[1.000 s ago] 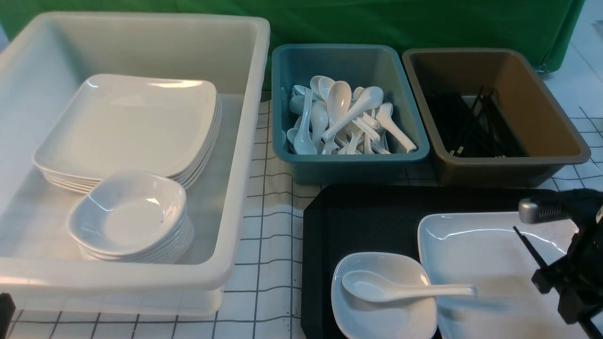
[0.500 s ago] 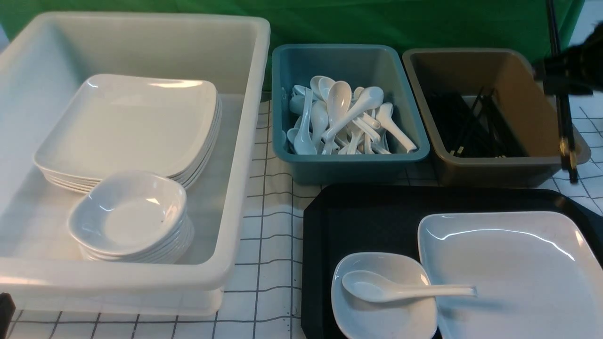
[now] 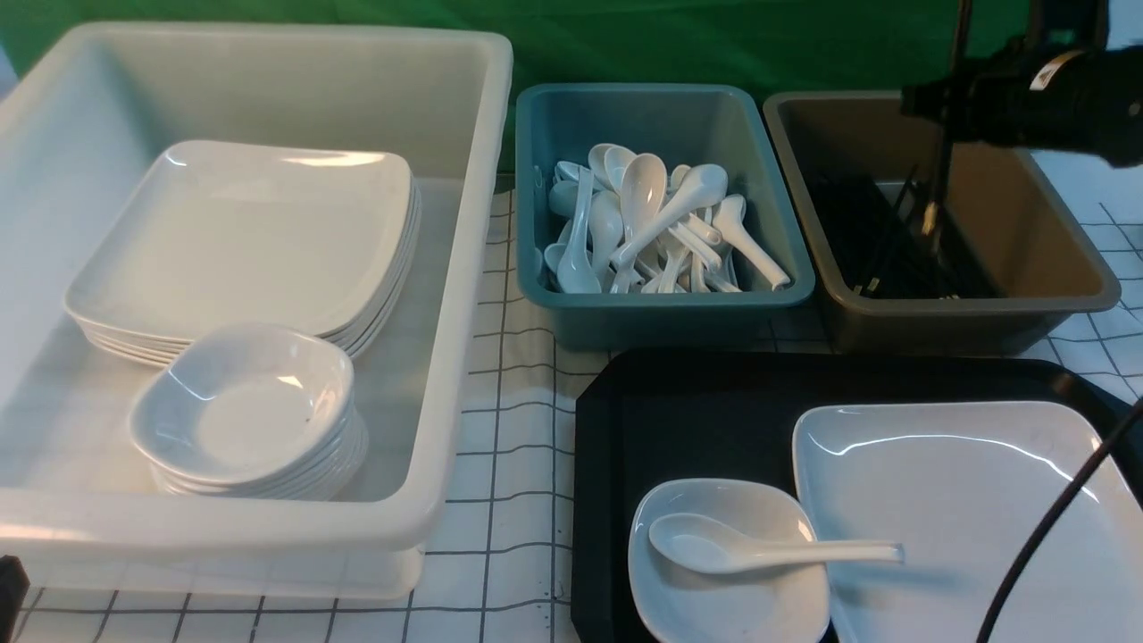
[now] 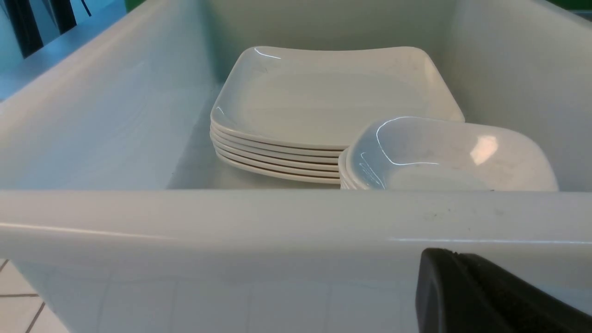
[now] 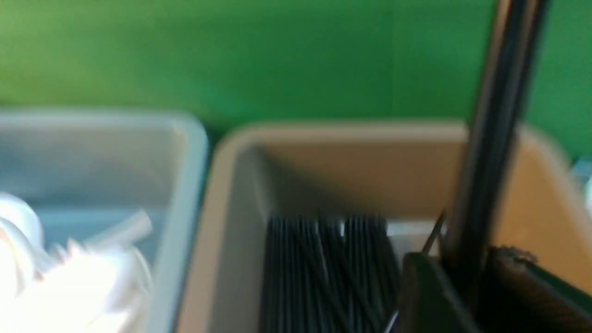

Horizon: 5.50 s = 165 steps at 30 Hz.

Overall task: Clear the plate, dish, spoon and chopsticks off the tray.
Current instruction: Use the right arm to put the chopsticks into the small storage box on the right, then use the left arm to grab a soup spoon from the plate

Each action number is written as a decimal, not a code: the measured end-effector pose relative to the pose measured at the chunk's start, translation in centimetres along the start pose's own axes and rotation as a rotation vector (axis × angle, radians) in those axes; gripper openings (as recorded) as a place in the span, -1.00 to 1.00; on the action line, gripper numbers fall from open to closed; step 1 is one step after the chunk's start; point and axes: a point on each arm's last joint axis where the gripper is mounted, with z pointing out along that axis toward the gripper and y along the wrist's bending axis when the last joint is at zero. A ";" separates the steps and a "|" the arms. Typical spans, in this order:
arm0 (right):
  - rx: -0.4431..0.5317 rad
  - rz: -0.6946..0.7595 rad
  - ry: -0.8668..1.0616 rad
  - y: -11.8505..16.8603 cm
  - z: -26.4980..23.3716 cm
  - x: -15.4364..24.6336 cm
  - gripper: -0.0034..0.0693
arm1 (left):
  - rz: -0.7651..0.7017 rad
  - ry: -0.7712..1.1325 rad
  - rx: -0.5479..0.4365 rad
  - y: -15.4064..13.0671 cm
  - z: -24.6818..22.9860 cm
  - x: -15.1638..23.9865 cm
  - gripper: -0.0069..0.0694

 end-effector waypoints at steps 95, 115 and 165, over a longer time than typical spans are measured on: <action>-0.031 0.092 -0.125 -0.3 -41.0 17.6 -0.67 | -0.448 0.684 1.254 -12.7 14.7 -16.4 -0.76; -0.032 0.103 -0.117 -0.3 -41.0 17.7 -0.58 | 0.105 0.393 0.395 -16.3 18.6 -15.2 -0.76; -0.026 0.163 -0.032 -0.3 -40.9 18.4 -0.42 | 1.075 0.453 1.180 -39.6 17.3 -2.5 0.61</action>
